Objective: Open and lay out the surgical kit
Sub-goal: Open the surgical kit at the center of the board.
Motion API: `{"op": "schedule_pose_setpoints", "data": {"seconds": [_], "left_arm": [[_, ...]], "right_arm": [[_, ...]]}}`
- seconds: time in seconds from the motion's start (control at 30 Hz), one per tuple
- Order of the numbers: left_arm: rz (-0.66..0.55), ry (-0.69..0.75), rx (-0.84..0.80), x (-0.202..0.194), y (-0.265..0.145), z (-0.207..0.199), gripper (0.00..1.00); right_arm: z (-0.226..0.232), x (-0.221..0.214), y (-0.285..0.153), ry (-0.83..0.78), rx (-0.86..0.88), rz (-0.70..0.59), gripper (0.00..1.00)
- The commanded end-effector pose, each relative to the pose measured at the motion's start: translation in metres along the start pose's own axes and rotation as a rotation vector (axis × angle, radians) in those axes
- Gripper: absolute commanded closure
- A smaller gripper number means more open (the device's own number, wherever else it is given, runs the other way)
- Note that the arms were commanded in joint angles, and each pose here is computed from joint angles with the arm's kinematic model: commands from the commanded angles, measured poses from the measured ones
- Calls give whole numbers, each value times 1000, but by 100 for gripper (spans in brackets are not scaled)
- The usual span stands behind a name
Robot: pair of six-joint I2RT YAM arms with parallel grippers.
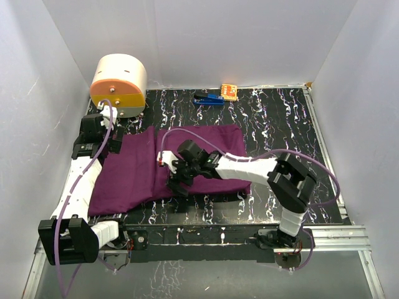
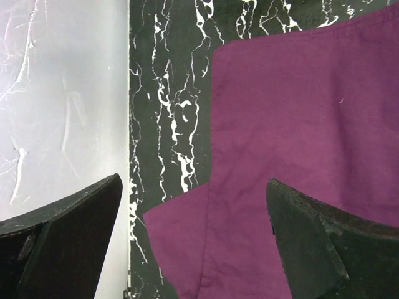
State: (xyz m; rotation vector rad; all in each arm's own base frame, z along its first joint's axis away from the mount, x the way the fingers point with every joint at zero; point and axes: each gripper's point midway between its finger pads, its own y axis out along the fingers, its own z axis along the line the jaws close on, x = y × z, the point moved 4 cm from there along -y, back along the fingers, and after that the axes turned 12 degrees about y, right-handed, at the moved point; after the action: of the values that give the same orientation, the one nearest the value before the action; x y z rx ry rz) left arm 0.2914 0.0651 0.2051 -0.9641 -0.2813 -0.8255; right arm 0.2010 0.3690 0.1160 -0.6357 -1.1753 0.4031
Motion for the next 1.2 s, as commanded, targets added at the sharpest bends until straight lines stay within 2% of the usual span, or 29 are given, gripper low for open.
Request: {"op": "schedule_pose_setpoints", "data": {"seconds": [0.0,0.2,0.63,0.77,0.97,1.17], "left_arm": [[-71,-67,-12,12,-12,4,2],[-73,-66,-31,8,-10,-1,2],[-69,-55,-55,2,-7,-9,2],[-68,-48,-67,2,-5,-11,2],[-31,7,-110,-3,7,-18,2],[6,71,-147,-9,25,-27,2]], "right_arm": [[0,46,10,-26,-8,-110,22],[13,50,21,-30,36,-103,29],[21,58,14,-44,85,-81,68],[21,67,5,-52,81,-98,83],[7,97,-35,-44,29,-170,90],[-19,122,-123,-25,-94,-313,94]]}}
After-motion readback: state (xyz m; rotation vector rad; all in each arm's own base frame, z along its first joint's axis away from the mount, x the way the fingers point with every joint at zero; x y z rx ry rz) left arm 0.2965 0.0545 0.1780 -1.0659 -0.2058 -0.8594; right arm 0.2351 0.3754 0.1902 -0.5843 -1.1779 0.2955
